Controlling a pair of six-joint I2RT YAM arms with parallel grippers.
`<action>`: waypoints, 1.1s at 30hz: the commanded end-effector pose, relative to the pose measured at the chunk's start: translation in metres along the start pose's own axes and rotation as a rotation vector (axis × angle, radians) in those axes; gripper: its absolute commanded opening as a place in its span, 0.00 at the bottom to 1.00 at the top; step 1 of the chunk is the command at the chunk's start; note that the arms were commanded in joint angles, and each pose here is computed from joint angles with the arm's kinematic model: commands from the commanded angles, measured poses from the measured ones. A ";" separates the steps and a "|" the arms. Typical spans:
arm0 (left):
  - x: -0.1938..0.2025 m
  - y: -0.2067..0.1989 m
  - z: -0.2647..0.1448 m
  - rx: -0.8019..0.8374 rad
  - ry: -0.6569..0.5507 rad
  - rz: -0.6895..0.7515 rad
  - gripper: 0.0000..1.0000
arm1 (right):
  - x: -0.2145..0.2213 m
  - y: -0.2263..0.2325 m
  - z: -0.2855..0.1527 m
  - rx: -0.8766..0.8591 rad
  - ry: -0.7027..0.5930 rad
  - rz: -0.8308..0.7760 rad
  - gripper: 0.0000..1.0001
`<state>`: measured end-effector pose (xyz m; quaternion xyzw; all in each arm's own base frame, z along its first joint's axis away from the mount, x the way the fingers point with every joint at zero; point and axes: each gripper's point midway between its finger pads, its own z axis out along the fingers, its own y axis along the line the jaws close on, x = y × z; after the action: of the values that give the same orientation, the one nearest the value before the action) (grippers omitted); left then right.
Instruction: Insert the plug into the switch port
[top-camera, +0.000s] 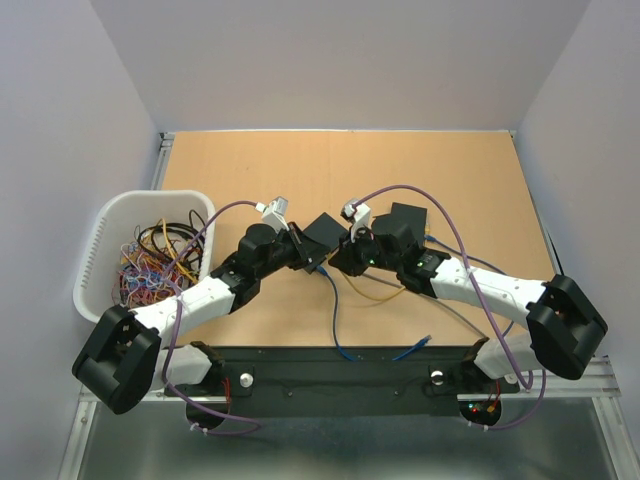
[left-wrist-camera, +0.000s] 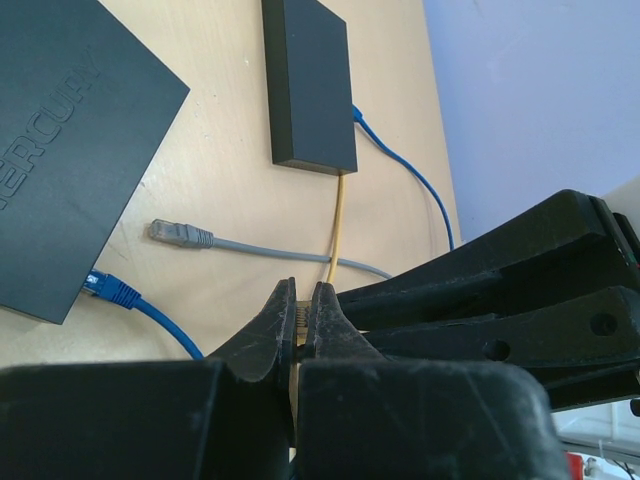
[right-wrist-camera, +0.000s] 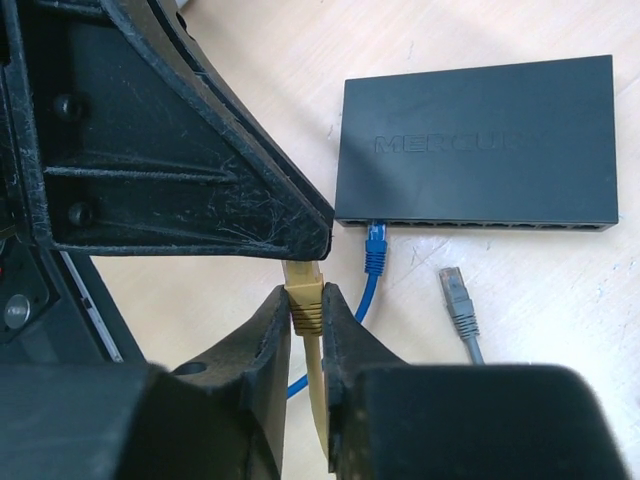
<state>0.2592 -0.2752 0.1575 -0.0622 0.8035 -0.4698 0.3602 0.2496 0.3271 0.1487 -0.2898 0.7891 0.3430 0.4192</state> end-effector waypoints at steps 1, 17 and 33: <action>-0.014 -0.021 -0.001 0.067 -0.041 0.037 0.00 | -0.036 0.014 0.000 -0.040 -0.112 -0.018 0.13; -0.027 0.012 0.022 -0.025 -0.038 0.102 0.56 | 0.017 -0.062 0.000 0.328 -0.027 0.025 0.00; -0.090 0.090 0.056 -0.125 -0.098 0.092 0.57 | 0.061 -0.145 0.042 0.612 0.125 0.049 0.01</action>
<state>0.3646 -0.2200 0.0946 -0.1016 0.8365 -0.3812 0.3803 0.3286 0.2551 0.0275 -0.1663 0.8938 0.0911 0.4064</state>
